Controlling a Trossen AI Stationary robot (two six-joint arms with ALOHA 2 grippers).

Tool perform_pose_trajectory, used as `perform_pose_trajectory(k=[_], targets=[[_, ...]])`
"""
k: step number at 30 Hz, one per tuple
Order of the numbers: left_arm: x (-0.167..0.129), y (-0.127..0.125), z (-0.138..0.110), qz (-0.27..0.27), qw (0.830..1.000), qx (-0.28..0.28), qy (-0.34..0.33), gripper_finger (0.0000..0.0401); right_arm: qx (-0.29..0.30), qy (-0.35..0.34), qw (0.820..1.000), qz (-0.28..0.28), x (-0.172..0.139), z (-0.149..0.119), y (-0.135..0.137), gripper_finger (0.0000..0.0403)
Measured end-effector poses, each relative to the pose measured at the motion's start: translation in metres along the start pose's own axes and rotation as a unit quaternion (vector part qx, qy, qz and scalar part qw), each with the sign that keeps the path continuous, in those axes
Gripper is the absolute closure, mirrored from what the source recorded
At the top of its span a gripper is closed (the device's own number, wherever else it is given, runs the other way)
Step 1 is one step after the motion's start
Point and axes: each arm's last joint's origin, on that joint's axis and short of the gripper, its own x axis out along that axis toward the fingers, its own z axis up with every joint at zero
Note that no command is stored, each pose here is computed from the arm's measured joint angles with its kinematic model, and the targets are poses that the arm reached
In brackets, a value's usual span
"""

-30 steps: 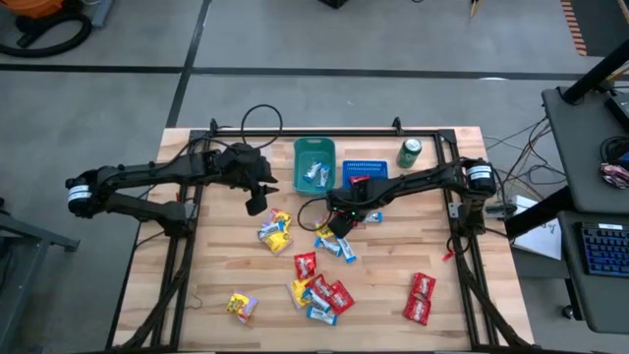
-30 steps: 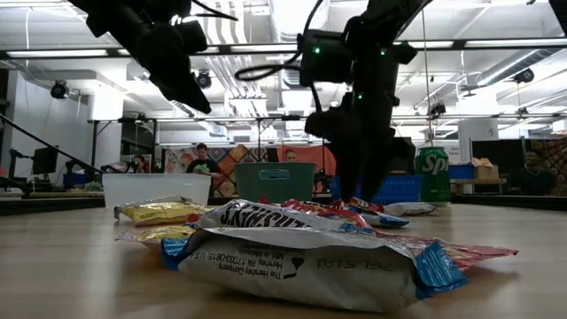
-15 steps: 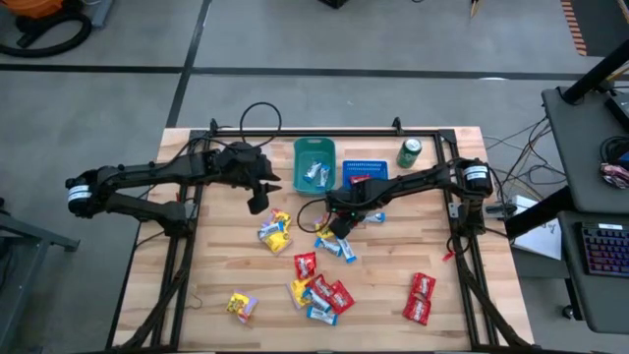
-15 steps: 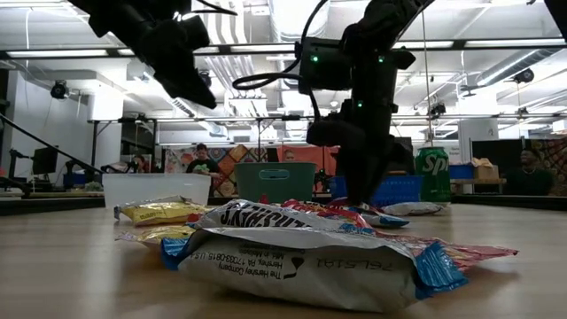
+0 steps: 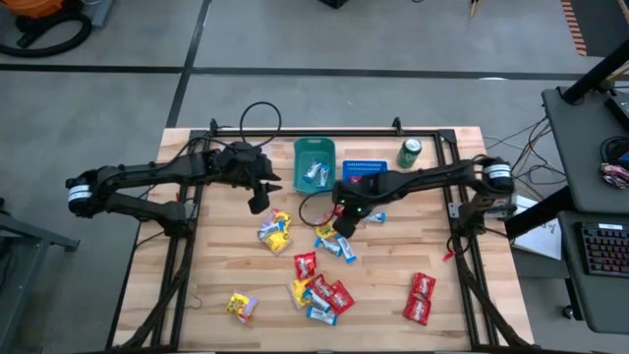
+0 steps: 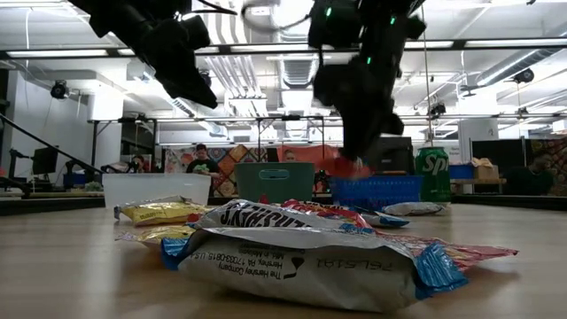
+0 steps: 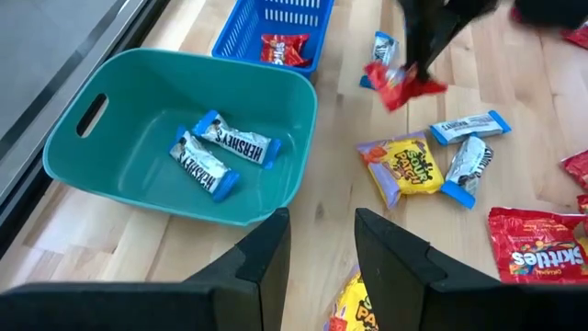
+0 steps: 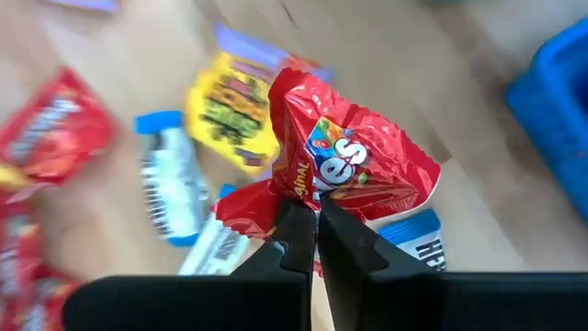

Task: Sort candy
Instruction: Put the red candy into the blue bin, then put the white chocolate into the green bin

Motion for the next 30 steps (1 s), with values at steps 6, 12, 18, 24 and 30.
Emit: perform_pose_trajectory(k=[6,12,18,24,30], targets=[[0.005,0.000,-0.001,-0.001,1.000,-0.006,0.009,0.0294,0.007,-0.064,0.998,-0.023,-0.044,0.005,-0.017,0.0394],[0.007,0.001,-0.001,-0.001,1.000,-0.011,0.009,0.0294,0.068,-0.051,0.985,-0.152,-0.055,0.009,-0.066,0.0394],[0.007,0.001,-0.001,-0.001,1.000,-0.011,0.009,0.0294,0.086,-0.034,0.977,-0.191,-0.045,0.015,-0.097,0.0394],[0.008,0.001,-0.001,-0.001,1.000,-0.012,0.009,0.0294,0.083,-0.023,0.976,-0.199,-0.040,0.018,-0.106,0.0367],[0.008,0.001,-0.001,-0.001,1.000,-0.018,0.010,0.0294,0.067,-0.029,0.978,-0.197,-0.039,0.020,-0.107,0.0321]])
